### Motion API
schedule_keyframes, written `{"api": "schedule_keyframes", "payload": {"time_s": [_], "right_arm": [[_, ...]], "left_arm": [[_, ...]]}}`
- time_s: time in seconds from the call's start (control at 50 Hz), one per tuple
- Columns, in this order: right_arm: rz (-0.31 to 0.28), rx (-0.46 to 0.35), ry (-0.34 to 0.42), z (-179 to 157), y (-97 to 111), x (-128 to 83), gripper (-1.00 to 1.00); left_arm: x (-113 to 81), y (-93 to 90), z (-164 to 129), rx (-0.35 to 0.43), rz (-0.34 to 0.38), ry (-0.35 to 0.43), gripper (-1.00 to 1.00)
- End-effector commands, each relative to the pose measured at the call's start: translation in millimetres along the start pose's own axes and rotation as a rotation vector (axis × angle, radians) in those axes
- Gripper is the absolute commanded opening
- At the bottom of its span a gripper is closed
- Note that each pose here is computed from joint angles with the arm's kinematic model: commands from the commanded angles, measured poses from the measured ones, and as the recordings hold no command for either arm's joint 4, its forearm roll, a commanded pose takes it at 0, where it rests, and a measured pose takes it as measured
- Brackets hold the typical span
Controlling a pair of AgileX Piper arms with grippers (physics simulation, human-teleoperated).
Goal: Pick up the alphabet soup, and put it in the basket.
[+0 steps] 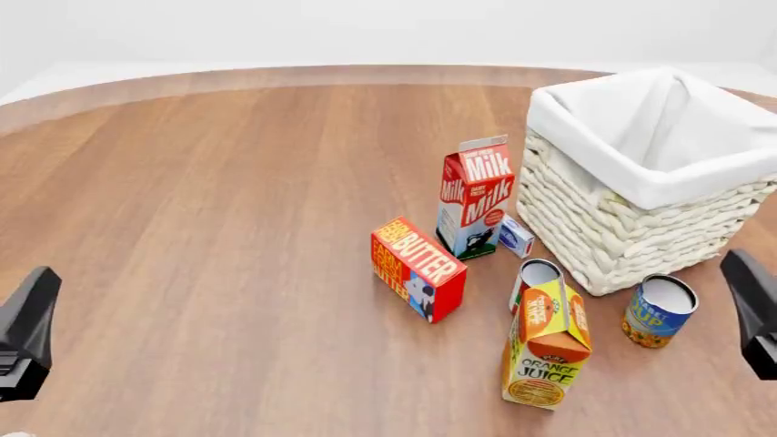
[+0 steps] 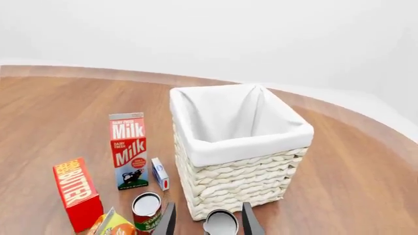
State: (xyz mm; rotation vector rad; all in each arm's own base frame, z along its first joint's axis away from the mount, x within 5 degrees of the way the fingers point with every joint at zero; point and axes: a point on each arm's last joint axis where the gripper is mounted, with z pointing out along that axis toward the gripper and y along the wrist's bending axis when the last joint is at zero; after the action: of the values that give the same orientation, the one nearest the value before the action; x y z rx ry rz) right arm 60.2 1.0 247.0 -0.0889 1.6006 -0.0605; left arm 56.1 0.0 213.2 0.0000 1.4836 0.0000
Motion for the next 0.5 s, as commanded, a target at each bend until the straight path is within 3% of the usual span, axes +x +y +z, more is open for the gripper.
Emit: {"api": "schedule_keyframes", "payload": {"time_s": [0.02,0.44,0.5], "right_arm": [[0.006,0.014,0.044,2.3,-1.2,-1.2,1.0],[-0.015,0.023,0.083,-0.7,-1.2,6.9,1.0],[-0.049,0.012,0.091,-1.3,-0.4,10.0,1.0]], "left_arm": [[0.0,0.0,0.0,0.0,0.0,0.0,1.0],[0.0,0.0,0.0,0.0,0.0,0.0,1.0],[0.0,0.0,0.0,0.0,0.0,0.0,1.0]]}}
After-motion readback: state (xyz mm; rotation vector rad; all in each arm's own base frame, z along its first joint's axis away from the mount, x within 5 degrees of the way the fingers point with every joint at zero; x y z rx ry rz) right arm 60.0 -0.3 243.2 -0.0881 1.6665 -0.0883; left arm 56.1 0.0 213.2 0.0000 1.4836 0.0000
